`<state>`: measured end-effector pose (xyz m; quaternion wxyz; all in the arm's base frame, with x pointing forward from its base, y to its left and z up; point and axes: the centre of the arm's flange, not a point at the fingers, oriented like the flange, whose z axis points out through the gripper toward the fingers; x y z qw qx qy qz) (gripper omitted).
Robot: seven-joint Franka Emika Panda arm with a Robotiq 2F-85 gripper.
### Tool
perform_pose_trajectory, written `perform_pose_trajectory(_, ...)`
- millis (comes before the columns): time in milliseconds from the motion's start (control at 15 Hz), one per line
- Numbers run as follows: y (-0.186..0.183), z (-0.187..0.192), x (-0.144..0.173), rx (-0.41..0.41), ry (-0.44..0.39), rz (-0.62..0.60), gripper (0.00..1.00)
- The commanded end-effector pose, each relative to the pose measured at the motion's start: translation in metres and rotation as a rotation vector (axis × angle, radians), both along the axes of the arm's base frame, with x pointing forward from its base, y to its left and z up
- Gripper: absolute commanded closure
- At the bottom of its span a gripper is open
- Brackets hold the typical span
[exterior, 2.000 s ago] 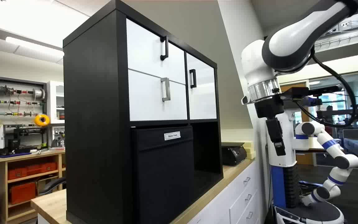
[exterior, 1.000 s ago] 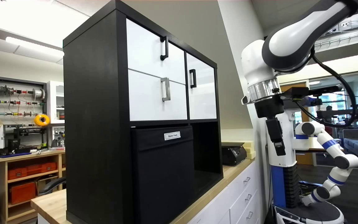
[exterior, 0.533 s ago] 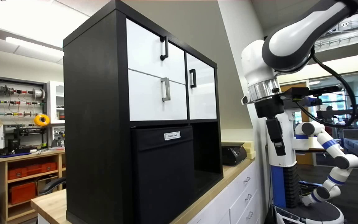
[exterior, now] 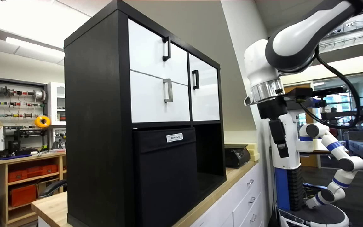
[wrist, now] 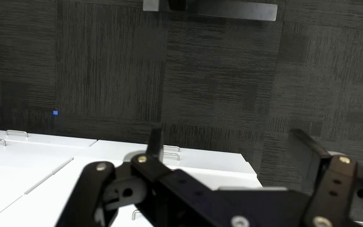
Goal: Open the bottom drawer of the file cabinet
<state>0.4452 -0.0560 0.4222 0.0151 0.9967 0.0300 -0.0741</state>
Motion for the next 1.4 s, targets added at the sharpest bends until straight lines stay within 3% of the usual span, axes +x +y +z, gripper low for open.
perform_pose_trajectory(0, 0.006, 0.010, 0.011, 0.009, -0.025, -0.011, 0.00)
perform_pose_trajectory(667, 0.021, 0.057, 0.043, 0.007, -0.132, -0.051, 0.00)
perform_pose_trajectory(933, 0.035, 0.068, 0.063, 0.038, -0.197, -0.060, 0.00)
perform_pose_trajectory(1333, 0.056, 0.099, 0.089, 0.013, -0.300, -0.091, 0.00)
